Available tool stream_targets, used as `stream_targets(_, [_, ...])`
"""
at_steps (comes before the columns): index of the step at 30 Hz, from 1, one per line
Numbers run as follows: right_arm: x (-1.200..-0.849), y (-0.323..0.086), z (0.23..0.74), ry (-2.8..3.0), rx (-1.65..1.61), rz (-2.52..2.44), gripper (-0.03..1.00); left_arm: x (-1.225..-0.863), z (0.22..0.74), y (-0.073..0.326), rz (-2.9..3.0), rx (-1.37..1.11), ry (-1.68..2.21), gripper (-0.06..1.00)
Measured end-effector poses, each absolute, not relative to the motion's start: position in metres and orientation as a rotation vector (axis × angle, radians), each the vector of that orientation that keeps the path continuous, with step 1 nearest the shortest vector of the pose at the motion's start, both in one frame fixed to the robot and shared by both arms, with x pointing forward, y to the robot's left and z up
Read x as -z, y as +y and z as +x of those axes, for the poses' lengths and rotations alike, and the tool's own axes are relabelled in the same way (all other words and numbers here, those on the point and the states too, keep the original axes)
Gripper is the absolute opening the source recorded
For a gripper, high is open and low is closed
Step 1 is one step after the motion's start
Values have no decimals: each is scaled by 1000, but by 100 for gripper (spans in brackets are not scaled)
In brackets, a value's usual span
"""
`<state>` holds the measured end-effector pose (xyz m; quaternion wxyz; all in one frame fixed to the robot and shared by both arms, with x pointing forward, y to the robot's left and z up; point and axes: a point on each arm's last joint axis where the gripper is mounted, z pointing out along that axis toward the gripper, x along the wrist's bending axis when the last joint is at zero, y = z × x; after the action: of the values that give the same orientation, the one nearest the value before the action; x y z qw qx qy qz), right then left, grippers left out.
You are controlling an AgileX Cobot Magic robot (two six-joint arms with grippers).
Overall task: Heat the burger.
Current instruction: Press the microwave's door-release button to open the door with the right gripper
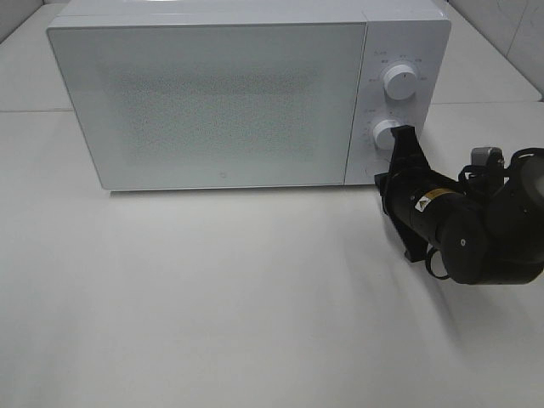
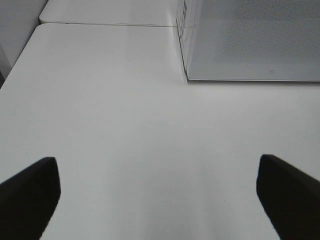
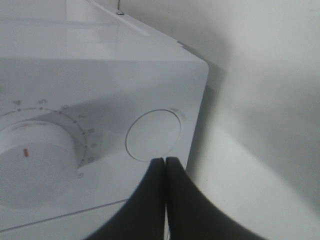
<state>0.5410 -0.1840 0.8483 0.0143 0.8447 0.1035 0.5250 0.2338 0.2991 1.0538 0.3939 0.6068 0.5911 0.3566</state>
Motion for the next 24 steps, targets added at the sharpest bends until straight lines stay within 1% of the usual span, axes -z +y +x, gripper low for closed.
stream_targets(24, [-848, -183, 563, 299, -1625, 2617, 2, -1054, 234, 299, 1539, -905, 1500, 99])
